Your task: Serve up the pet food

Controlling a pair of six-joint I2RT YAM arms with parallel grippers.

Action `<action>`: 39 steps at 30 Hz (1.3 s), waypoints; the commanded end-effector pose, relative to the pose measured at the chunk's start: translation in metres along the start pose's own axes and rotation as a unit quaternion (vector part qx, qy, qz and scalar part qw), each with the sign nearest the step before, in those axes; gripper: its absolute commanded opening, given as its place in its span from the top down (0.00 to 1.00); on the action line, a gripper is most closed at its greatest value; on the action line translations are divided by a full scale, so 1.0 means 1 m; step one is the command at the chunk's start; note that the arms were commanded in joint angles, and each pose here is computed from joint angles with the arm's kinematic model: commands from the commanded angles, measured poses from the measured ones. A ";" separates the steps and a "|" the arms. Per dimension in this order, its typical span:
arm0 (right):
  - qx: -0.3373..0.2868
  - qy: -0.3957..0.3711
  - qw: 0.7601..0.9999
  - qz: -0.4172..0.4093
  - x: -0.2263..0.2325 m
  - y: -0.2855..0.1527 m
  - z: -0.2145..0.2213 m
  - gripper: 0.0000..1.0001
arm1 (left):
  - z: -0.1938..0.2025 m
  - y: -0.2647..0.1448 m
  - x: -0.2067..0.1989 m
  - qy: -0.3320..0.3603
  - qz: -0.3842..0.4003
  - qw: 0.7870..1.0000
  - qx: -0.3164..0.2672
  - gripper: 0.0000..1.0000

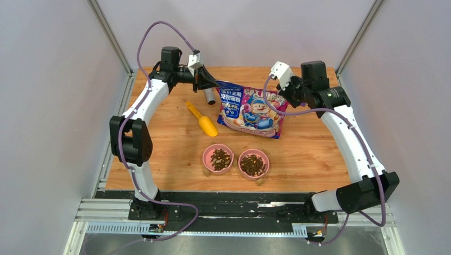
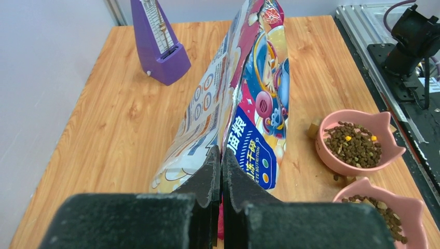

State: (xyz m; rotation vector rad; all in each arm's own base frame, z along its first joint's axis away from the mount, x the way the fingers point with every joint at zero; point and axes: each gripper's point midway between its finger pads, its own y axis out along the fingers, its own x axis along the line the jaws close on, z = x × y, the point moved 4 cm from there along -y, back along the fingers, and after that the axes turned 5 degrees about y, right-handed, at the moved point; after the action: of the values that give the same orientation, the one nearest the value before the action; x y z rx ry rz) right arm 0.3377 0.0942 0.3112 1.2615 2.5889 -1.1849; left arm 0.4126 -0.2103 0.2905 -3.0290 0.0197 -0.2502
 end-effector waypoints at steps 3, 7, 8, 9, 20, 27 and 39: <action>0.083 0.043 0.985 0.142 -0.048 -0.053 0.051 1.00 | -0.005 -0.039 0.020 0.003 -0.063 0.998 0.021 1.00; 0.071 0.054 0.986 0.141 -0.054 -0.059 0.054 1.00 | -0.007 -0.038 0.018 -0.003 -0.055 0.998 0.012 1.00; 0.068 0.057 0.986 0.140 -0.055 -0.060 0.054 1.00 | -0.007 -0.038 0.016 -0.009 -0.052 0.999 0.009 1.00; 0.062 0.059 0.987 0.138 -0.055 -0.061 0.053 1.00 | -0.008 -0.037 0.017 -0.006 -0.051 0.999 0.006 1.00; -0.070 0.130 0.987 0.069 -0.049 -0.065 -0.005 0.58 | -0.019 -0.035 0.018 -0.031 -0.042 0.998 -0.022 0.51; -0.182 0.121 0.972 -0.085 -0.009 -0.053 -0.061 0.24 | -0.017 -0.029 0.011 -0.039 -0.013 0.998 -0.038 0.44; -0.203 0.038 0.962 -0.178 0.041 0.060 -0.144 0.18 | -0.021 -0.012 0.002 -0.038 0.044 0.996 -0.072 0.54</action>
State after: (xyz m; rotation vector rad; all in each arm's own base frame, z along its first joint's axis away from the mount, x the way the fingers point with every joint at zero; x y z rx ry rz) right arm 0.3664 0.2109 0.3440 0.8474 3.0426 -0.6925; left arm 0.4194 -0.1981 0.2986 -3.1646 0.0875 -0.0342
